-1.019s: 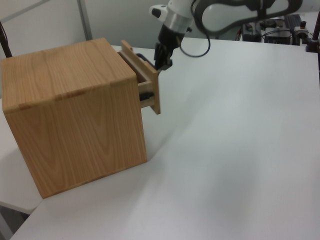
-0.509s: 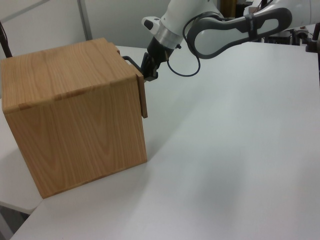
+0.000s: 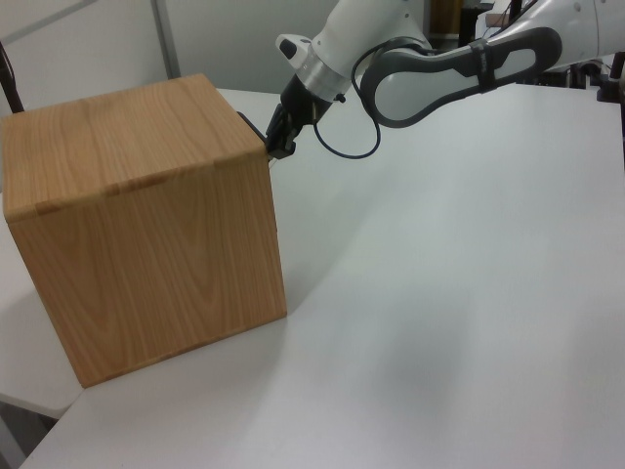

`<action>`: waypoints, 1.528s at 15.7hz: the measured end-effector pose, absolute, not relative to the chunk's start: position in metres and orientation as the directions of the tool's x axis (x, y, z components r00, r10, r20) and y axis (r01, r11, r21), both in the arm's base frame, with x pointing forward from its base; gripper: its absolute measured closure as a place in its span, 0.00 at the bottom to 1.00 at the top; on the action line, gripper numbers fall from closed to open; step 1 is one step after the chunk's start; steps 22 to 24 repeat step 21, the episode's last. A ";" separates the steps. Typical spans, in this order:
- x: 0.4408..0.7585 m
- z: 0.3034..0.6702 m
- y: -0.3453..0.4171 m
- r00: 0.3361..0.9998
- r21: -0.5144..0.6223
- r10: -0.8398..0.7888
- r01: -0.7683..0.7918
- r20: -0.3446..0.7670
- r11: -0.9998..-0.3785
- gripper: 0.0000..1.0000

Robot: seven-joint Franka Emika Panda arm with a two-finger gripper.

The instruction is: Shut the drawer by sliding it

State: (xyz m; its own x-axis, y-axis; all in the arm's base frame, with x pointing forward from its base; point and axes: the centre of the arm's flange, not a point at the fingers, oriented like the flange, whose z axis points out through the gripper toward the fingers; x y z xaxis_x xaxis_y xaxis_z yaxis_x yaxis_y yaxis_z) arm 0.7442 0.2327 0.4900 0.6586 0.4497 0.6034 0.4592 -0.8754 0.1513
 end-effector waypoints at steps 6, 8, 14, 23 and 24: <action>0.727 0.506 0.210 0.727 0.109 0.410 0.424 0.552 -0.899 0.98; 0.707 0.515 0.184 0.797 0.074 0.389 0.402 0.463 -0.912 0.95; 0.632 0.583 0.047 0.964 -0.068 0.218 0.231 0.151 -0.971 0.60; 0.549 0.642 -0.018 0.998 -0.095 -0.051 -0.047 0.037 -0.994 0.00; 0.549 0.642 -0.018 0.998 -0.095 -0.051 -0.047 0.037 -0.994 0.00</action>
